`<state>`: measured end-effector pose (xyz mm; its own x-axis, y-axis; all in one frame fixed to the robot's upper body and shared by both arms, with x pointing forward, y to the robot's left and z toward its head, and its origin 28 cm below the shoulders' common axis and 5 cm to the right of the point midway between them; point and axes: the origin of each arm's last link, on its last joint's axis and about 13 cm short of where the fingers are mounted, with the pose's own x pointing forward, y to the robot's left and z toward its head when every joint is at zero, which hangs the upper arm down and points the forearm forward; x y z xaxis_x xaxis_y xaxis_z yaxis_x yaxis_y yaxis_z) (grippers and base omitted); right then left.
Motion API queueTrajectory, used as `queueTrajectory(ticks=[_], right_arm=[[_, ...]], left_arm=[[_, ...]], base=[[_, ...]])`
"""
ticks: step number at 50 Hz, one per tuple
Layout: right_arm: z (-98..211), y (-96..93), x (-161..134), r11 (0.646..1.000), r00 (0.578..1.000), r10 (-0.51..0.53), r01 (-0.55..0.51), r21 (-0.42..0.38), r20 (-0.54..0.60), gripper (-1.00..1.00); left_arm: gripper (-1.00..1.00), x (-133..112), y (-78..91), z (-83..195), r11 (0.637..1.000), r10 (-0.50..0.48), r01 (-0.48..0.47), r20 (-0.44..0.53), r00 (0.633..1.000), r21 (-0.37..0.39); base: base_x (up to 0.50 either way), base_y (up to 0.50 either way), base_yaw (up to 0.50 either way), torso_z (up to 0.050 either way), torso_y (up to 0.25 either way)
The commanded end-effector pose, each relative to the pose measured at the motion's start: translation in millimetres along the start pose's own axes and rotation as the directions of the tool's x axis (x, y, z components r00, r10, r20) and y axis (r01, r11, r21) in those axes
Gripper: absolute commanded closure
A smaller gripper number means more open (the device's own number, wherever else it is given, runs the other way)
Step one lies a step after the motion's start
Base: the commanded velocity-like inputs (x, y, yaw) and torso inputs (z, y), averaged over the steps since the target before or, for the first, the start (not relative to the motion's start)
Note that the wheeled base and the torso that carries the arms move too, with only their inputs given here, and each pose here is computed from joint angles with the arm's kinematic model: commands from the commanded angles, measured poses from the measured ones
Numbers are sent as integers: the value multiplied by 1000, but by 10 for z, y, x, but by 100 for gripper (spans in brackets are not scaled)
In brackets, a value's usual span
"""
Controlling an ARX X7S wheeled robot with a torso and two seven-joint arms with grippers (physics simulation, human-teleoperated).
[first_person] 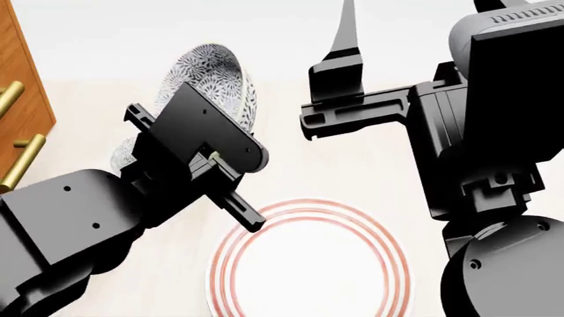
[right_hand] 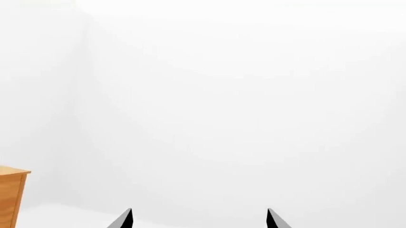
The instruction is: Put the bowl at the front on the plate.
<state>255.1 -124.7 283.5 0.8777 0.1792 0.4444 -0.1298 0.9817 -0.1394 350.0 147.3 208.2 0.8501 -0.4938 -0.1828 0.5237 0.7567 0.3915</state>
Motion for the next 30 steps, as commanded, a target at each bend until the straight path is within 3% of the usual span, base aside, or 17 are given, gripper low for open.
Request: queueTrajectory(ticks=[1,10,14,21,30], right_arm=[[15,10,11,1000,1000,9,-9,7,12,-100],[19,15,8,1000,1000,12,-12,5,15,-100],[24,21,13,1000,1000,15,-15,7,19,-100],[36,29,11,1000,999,28,-28,6,27,-100],[43,40,23,999,999,41,-41,8,35,-100]], left_arm=[[100,119,35,-24,999,9,-9,-9,1000,36],[100,194,46,-74,999,-5,7,-30,1000,40],[100,235,19,-107,996,-12,16,-43,999,86],[100,306,16,-165,997,-13,17,-57,998,72],[100,377,31,-185,991,-17,27,-75,997,128]], base=[[0,0,0,0,0],[0,0,0,0,1],[0,0,0,0,0],[0,0,0,0,0],[0,0,0,0,1]])
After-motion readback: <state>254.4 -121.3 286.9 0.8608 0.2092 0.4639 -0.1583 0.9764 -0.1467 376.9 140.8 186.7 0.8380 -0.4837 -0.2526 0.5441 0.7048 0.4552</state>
